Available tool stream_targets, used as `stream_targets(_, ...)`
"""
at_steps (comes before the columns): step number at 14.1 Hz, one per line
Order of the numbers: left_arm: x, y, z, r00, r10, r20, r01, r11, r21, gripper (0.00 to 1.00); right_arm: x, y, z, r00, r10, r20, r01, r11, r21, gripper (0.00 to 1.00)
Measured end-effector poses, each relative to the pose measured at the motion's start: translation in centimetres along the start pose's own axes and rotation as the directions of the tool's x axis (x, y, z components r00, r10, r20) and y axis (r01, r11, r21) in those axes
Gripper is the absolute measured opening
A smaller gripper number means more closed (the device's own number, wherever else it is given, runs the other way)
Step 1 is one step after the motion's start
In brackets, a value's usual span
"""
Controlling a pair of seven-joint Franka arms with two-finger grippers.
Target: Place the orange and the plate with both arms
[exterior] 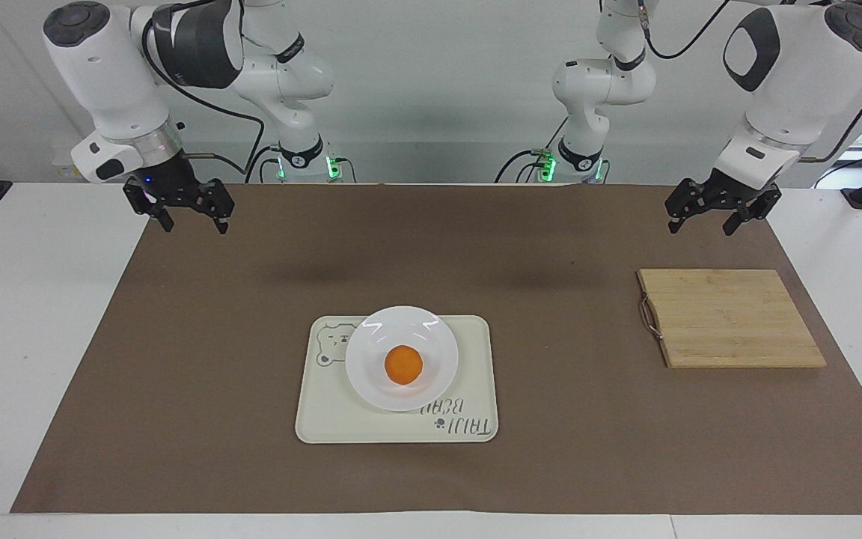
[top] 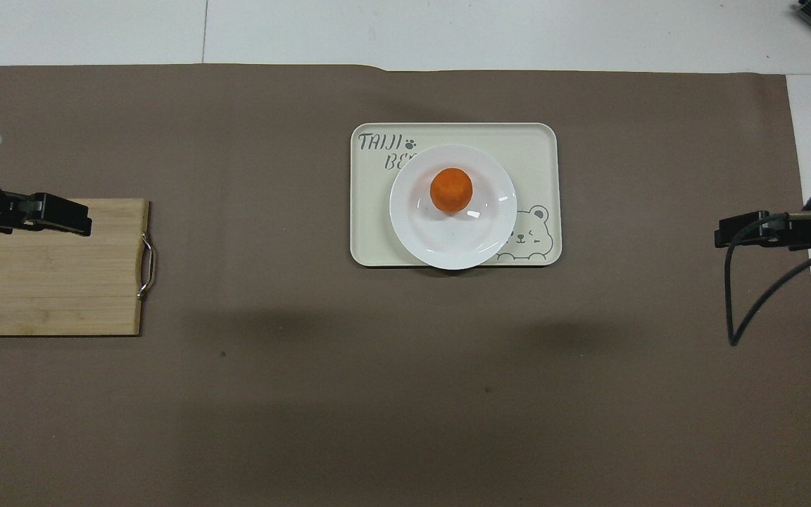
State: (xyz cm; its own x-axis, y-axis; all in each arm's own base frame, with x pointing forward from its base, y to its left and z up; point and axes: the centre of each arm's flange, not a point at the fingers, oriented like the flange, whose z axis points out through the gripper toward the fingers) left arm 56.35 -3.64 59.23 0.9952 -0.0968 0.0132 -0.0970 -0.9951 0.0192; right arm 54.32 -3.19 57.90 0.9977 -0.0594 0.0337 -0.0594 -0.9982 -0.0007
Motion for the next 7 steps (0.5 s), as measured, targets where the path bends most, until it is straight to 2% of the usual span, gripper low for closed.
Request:
stream_targets(3,0.0,0.0,0.0,1.0,0.0,0.0,0.0,1.0,0.0,1.0,-1.3,-0.2,-2.3,1.0,-0.006,-0.008,0.006,1.0,0.004,1.0)
stream_targets(7,0.0,0.0,0.0,1.0,0.0,0.0,0.0,1.0,0.0,1.0,-2.8,-0.3,-8.9,1.0,-0.009,-0.016,0.009,1.0,0.004,1.0)
